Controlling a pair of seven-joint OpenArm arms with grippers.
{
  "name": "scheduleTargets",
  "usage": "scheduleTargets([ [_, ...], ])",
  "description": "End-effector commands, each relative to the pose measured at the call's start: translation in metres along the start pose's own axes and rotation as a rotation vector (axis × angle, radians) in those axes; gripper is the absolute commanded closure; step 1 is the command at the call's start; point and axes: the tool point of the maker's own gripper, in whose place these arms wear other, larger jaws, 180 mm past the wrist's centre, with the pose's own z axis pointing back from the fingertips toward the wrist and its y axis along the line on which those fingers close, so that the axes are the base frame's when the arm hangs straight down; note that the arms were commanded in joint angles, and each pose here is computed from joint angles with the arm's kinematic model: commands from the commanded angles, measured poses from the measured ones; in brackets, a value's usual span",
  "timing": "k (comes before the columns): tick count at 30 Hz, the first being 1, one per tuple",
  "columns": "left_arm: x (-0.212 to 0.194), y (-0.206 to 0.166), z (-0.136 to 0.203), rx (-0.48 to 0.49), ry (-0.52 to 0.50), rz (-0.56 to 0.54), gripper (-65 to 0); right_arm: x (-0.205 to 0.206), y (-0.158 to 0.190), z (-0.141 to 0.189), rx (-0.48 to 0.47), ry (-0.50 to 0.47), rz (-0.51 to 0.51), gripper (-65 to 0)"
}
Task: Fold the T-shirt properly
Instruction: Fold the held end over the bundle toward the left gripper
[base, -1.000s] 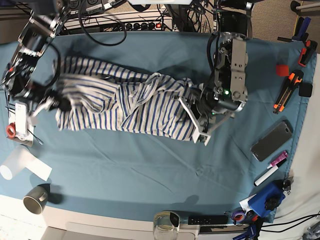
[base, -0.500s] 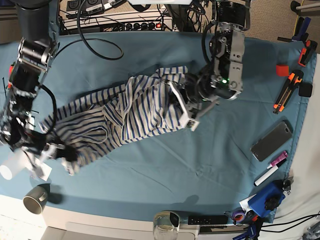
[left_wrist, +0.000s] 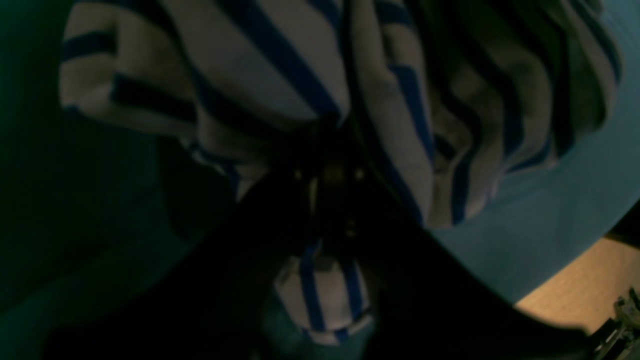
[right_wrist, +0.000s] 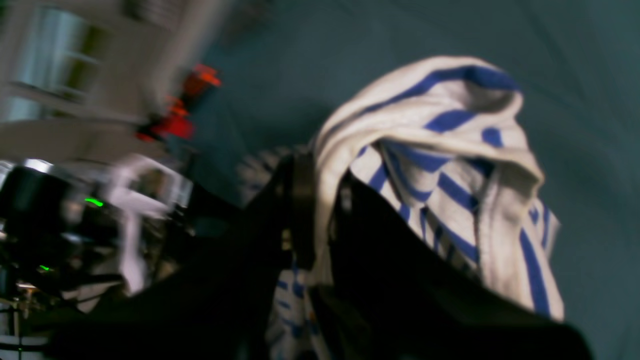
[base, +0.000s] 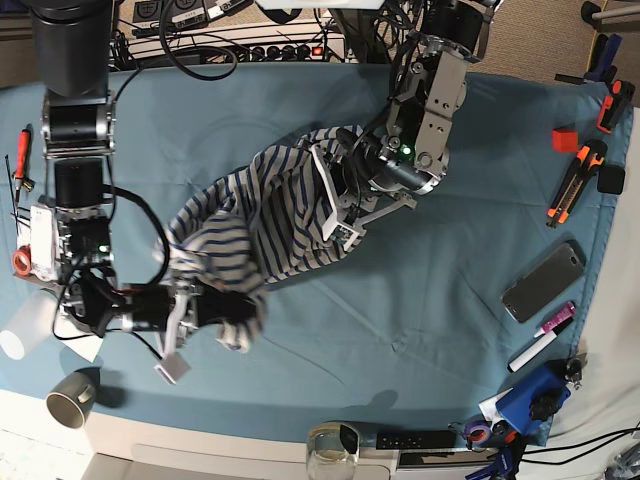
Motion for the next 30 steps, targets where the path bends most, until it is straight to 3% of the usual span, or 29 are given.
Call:
scheduleTargets([
  [1,0.010,0.001,0.003,0.016,-0.026,-0.006,0.0,0.028,0.009,0.008,0.010,-0.062,0.051,0.0],
  [6,0.008,0.015,0.004,0.093,-0.011,-0.010,0.0,0.032,0.017,-0.004,0.043,-0.070,0.055,0.0],
  [13,0.006,0.062,0.018,0.358,0.013,0.030,0.0,0.033,0.019,-0.008,0.052,-0.071,0.056,0.0],
  [22,0.026,0.048,0.027,0.337,-0.061,0.053,0.0,0.033,0.019,-0.008,0.052,-0.071,0.055,0.0],
  [27,0.025,0.054,0.030,0.389,-0.041,0.046,0.0,0.032,0.021,-0.011,0.059,-0.068,0.056,0.0],
  [30,0.027,0.046,0.028,0.352,-0.048,0.063,0.0,0.032,0.022,-0.012,0.064,-0.069,0.056,0.0],
])
